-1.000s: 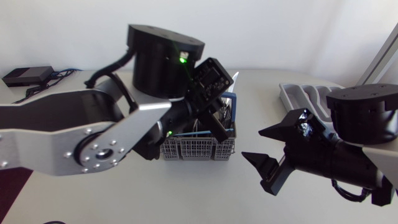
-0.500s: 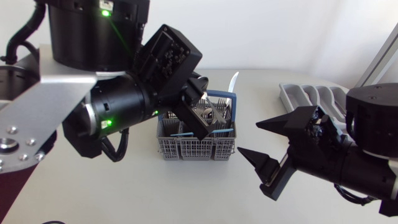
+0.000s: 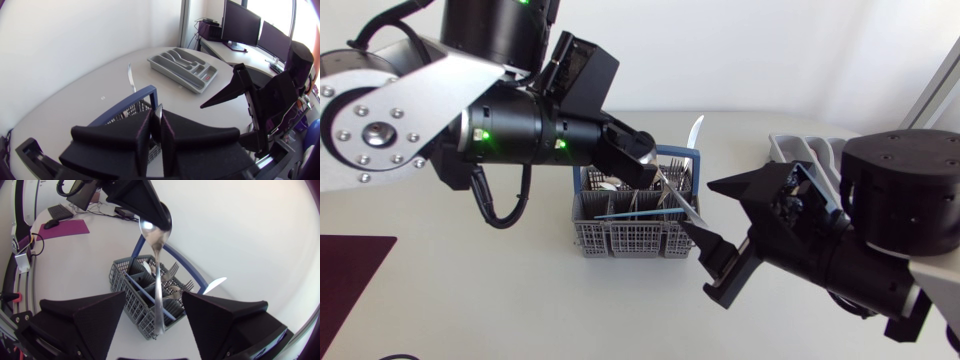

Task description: Sort the cutlery from the basket into the organizer compartments.

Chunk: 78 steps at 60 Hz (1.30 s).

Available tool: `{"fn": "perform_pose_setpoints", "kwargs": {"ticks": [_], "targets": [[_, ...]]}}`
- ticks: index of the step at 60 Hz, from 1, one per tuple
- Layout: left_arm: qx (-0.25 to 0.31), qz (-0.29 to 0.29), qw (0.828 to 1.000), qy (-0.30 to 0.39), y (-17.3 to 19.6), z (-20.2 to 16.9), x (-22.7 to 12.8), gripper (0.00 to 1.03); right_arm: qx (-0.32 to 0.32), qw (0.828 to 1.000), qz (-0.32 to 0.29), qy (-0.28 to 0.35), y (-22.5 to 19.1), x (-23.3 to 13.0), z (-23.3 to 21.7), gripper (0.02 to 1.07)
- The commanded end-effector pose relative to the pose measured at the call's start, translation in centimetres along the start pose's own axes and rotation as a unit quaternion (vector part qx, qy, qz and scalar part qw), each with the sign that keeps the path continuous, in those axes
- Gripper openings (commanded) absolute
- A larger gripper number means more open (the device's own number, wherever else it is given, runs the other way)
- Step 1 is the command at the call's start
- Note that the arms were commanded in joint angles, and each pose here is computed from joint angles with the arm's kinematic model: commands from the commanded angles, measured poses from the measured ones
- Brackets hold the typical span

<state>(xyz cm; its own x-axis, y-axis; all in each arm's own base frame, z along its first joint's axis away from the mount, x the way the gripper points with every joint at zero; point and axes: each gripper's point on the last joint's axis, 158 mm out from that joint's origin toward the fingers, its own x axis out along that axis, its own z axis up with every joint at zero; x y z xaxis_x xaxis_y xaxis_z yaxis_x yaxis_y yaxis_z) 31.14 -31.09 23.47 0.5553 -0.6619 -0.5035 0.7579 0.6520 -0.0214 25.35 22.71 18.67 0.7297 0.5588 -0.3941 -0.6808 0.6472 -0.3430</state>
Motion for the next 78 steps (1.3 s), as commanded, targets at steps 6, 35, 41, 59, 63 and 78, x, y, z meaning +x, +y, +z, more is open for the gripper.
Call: {"fn": "perform_pose_setpoints", "kwargs": {"ticks": [6,35,41,59,63,78], "targets": [[-0.047,-0.024,0.999,0.000,0.4,1.1,0.4,0.03,-0.026,0.999,-0.015,-0.010,0.0,1.2,1.1,0.66],[-0.074,-0.061,0.995,0.011,-0.3,0.5,0.8,0.03,-0.035,0.999,-0.030,-0.014,-0.7,3.7,2.4,0.46],[-0.074,-0.062,0.995,0.014,-0.3,0.3,0.9,0.03,-0.035,0.999,-0.030,-0.013,-0.7,3.9,2.4,0.38],[-0.072,-0.066,0.995,0.018,-0.7,0.0,1.1,0.03,-0.041,0.999,-0.029,-0.006,-0.7,4.3,2.1,0.12],[-0.072,-0.066,0.995,0.019,-0.8,-0.1,1.2,0.03,-0.042,0.999,-0.028,-0.004,-0.6,4.3,2.0,0.11],[-0.071,-0.067,0.995,0.019,-0.9,-0.3,1.3,0.03,-0.043,0.999,-0.022,0.005,-0.3,4.4,1.4,0.08]]}}
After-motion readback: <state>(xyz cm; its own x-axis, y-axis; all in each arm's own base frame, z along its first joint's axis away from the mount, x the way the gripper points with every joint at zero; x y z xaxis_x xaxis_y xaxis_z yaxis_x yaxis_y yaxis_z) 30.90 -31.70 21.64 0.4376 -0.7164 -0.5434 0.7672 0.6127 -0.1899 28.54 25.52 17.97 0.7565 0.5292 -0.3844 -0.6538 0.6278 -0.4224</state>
